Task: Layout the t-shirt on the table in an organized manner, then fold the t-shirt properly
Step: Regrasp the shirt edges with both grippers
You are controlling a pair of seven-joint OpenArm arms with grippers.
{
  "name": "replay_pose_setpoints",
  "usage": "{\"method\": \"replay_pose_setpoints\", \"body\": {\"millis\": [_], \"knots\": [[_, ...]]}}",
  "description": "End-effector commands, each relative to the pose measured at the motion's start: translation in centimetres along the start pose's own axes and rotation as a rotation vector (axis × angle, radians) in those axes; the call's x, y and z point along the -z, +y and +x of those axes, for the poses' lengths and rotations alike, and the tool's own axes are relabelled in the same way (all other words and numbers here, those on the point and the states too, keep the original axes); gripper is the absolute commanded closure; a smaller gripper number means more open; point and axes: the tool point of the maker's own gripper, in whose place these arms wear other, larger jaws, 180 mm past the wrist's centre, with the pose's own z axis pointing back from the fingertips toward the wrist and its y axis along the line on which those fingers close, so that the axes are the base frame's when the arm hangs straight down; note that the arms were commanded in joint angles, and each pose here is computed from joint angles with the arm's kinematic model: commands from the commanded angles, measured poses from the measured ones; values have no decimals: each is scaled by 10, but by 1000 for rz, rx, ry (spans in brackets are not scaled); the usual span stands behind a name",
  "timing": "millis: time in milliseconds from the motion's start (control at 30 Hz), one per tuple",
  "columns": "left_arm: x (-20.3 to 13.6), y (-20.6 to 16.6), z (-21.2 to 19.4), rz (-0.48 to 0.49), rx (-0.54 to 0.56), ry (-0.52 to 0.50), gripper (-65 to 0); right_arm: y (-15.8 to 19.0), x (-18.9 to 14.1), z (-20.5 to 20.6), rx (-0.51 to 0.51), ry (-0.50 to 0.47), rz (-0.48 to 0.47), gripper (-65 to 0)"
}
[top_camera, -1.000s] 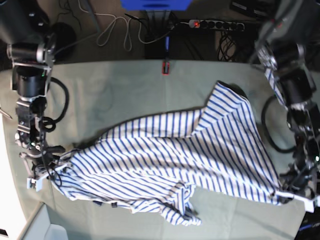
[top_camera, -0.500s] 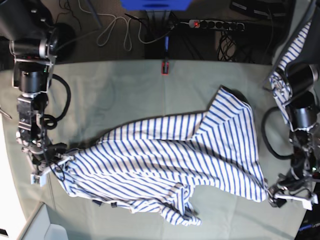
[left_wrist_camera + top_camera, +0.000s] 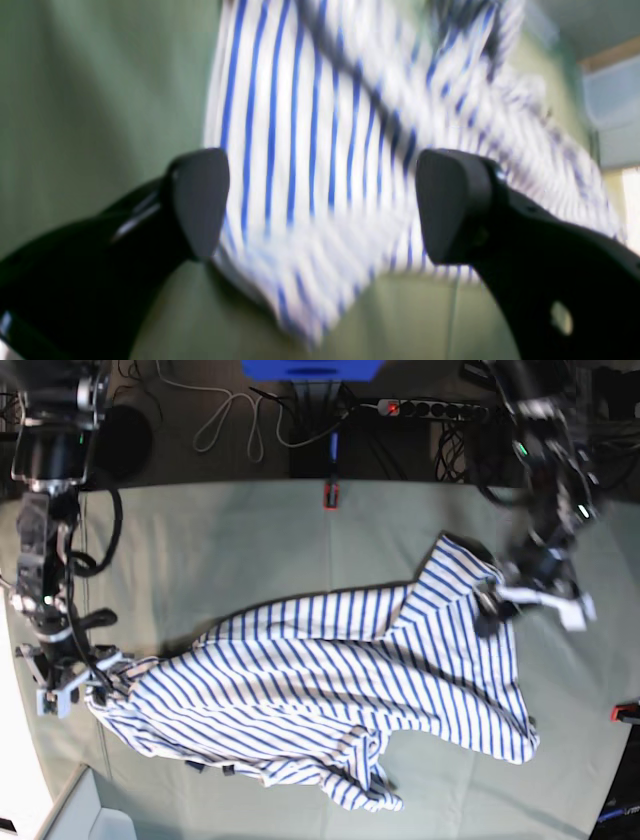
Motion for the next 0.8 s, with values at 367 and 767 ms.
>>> {"method": "replay_pose_setpoints", "body": {"millis": [367,767], "knots": [[-14,-11,-68,-17,-76,109,-567,0,-23,-23,-24,14,6,-281],[4,-25,-100,-70,-49,222,-374,1,-31,-43,-28,57,10,-281]]}}
